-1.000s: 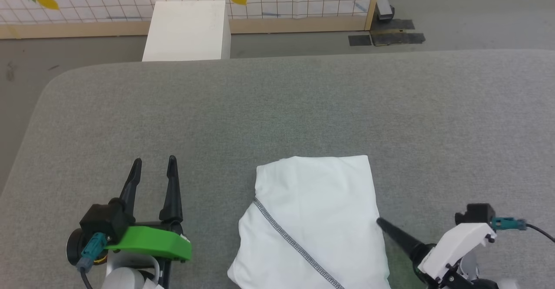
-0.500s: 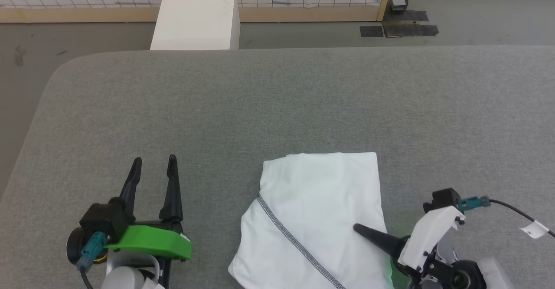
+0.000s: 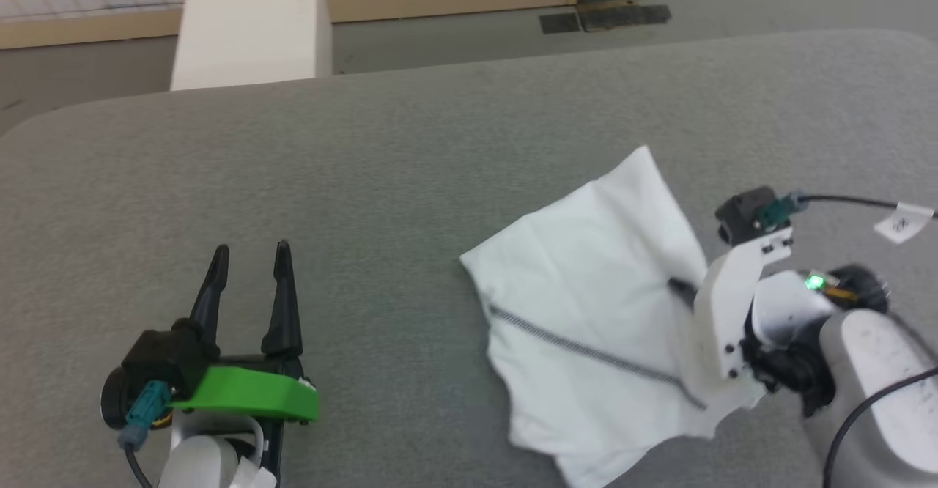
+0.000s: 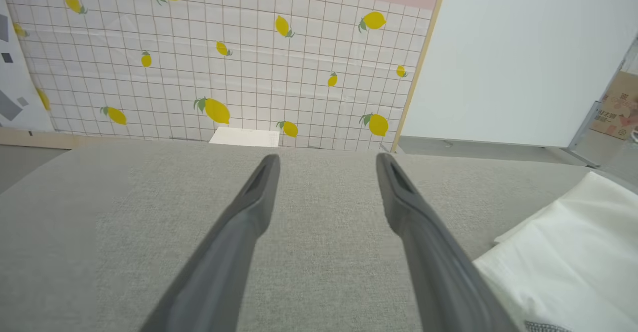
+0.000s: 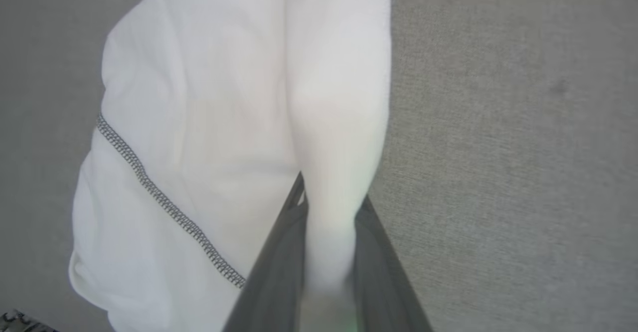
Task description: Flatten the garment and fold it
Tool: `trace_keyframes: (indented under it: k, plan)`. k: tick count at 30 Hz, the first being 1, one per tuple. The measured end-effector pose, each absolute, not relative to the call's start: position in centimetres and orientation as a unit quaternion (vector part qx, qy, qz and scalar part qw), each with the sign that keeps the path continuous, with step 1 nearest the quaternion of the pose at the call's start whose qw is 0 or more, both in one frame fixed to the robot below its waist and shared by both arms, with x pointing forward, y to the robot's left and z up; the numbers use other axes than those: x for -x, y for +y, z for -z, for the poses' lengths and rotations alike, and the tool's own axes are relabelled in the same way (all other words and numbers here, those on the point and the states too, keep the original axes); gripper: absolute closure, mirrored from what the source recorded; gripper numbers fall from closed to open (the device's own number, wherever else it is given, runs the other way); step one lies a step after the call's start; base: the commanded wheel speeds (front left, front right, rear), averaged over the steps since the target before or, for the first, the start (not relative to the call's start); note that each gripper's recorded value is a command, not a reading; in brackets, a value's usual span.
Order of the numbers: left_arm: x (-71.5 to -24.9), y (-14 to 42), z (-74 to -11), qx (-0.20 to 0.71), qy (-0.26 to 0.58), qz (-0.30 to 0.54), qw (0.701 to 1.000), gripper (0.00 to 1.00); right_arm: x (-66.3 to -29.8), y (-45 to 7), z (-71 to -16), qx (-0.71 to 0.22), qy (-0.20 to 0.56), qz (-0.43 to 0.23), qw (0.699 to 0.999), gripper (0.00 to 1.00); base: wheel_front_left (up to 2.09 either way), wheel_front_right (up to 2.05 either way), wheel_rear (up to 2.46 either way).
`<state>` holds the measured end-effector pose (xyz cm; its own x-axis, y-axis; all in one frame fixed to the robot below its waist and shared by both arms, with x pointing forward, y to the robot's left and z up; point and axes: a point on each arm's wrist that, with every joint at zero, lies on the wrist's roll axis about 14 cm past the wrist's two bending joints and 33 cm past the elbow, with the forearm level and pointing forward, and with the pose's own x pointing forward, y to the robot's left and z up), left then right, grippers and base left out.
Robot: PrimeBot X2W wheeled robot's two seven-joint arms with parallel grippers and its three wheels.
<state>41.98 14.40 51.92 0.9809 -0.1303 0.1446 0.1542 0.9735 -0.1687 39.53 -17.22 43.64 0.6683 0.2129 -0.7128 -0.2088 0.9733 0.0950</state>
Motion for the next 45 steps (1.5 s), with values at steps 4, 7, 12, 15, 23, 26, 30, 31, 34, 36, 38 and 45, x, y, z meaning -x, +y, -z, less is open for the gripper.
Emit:
trace_keyframes:
  k: [4, 7, 12, 15, 23, 26, 30, 31, 34, 36, 38, 45]
  plan:
    - [-43.5, 12.1, -52.2, 0.087, -0.074, 0.103, 0.988, 0.00, -40.4, -21.9, -45.2, 0.068, 0.380, -0.067, 0.920, 1.00, 0.00, 0.00, 0.00]
    - [-44.6, 10.1, -52.2, 0.090, -0.076, 0.131, 0.984, 0.00, -40.8, -25.6, -46.3, 0.108, 0.373, -0.025, 0.921, 1.00, 0.00, 0.00, 0.00]
    - [-46.6, 7.4, -51.2, 0.087, -0.071, 0.172, 0.979, 0.00, -41.4, -30.9, -47.9, 0.145, 0.359, 0.040, 0.921, 1.00, 0.00, 0.00, 0.00]
    - [-47.6, 5.9, -50.3, 0.086, -0.064, 0.195, 0.975, 0.00, -41.6, -33.5, -48.0, 0.156, 0.361, 0.075, 0.917, 1.00, 0.00, 0.00, 0.00]
    - [-50.3, 3.1, -47.6, 0.082, -0.046, 0.241, 0.966, 0.00, -40.8, -40.8, -47.2, 0.180, 0.381, 0.169, 0.891, 1.00, 0.00, 0.00, 0.00]
    - [-51.2, 2.6, -46.6, 0.079, -0.038, 0.251, 0.964, 0.00, -40.6, -43.2, -47.2, 0.190, 0.382, 0.201, 0.882, 1.00, 0.00, 0.00, 0.00]
    - [-52.1, 2.2, -45.0, 0.076, -0.023, 0.260, 0.962, 0.00, -40.5, -46.1, -47.3, 0.195, 0.379, 0.245, 0.871, 1.00, 0.00, 0.00, 0.00]
    - [-52.3, 2.1, -44.6, 0.076, -0.020, 0.262, 0.962, 0.00, -40.5, -46.7, -47.3, 0.198, 0.378, 0.254, 0.868, 1.00, 0.00, 0.00, 0.00]
    - [-52.7, 2.0, -43.6, 0.076, -0.011, 0.265, 0.961, 0.00, -40.7, -47.9, -47.1, 0.202, 0.376, 0.274, 0.862, 1.00, 0.00, 0.00, 0.00]
    - [-52.9, 1.9, -43.0, 0.077, -0.006, 0.266, 0.961, 0.00, -40.9, -48.3, -46.7, 0.210, 0.374, 0.279, 0.860, 1.00, 0.00, 0.00, 0.00]
    - [-53.0, 2.1, -42.7, 0.077, -0.004, 0.264, 0.961, 0.00, -41.2, -48.5, -46.2, 0.211, 0.373, 0.281, 0.859, 1.00, 0.00, 0.00, 0.00]
    - [-52.9, 2.9, -42.8, 0.070, -0.003, 0.256, 0.964, 0.00, -41.6, -49.0, -46.2, 0.221, 0.362, 0.291, 0.857, 0.00, 0.00, 0.00, 0.00]
